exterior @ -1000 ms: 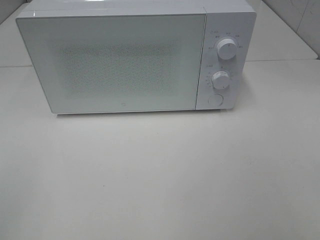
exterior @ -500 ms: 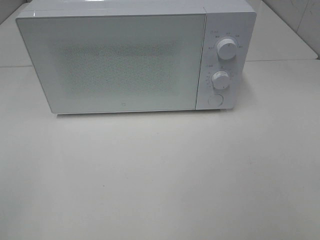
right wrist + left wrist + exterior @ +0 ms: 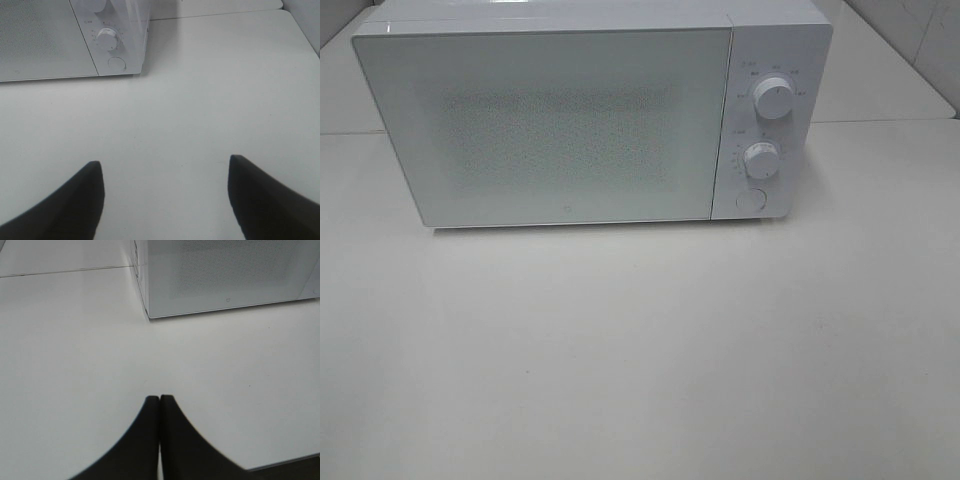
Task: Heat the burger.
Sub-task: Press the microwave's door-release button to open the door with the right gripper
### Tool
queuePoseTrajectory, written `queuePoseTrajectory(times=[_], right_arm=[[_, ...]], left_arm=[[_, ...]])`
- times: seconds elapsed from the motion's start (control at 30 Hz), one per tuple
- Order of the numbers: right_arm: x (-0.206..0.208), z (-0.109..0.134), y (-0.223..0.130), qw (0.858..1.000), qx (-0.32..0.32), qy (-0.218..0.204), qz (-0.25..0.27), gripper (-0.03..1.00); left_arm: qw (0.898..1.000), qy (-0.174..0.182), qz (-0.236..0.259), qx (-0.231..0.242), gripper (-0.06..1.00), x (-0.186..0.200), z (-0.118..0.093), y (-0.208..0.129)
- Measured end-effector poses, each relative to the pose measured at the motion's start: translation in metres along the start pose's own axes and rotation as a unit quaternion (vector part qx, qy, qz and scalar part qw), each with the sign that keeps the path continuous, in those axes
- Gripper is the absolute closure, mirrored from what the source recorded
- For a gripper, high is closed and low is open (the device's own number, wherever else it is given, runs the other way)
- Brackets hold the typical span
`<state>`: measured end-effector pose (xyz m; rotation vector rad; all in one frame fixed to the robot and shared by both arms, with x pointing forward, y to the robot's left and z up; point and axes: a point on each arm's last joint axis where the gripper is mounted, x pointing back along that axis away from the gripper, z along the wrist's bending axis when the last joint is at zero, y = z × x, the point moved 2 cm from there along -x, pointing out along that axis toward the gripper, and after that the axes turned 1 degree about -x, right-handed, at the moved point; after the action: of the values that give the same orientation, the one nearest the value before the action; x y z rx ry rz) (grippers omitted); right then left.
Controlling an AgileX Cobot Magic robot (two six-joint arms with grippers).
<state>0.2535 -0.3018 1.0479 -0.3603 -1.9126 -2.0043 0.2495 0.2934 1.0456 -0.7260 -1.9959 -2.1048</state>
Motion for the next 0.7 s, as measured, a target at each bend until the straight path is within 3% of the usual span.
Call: queuePoseTrajectory(times=[0.33, 0.7], right_arm=[[-0.007, 0.002, 0.015, 1.0, 0.001, 0.002, -0.011, 0.31], [-0.058, 0.008, 0.049, 1.0, 0.007, 0.004, 0.014, 0.31]], left_arm=[[1.0, 0.0, 0.0, 0.0, 0.94, 0.0, 0.0, 0.0], [1.0, 0.0, 0.0, 0.0, 0.94, 0.0, 0.0, 0.0]])
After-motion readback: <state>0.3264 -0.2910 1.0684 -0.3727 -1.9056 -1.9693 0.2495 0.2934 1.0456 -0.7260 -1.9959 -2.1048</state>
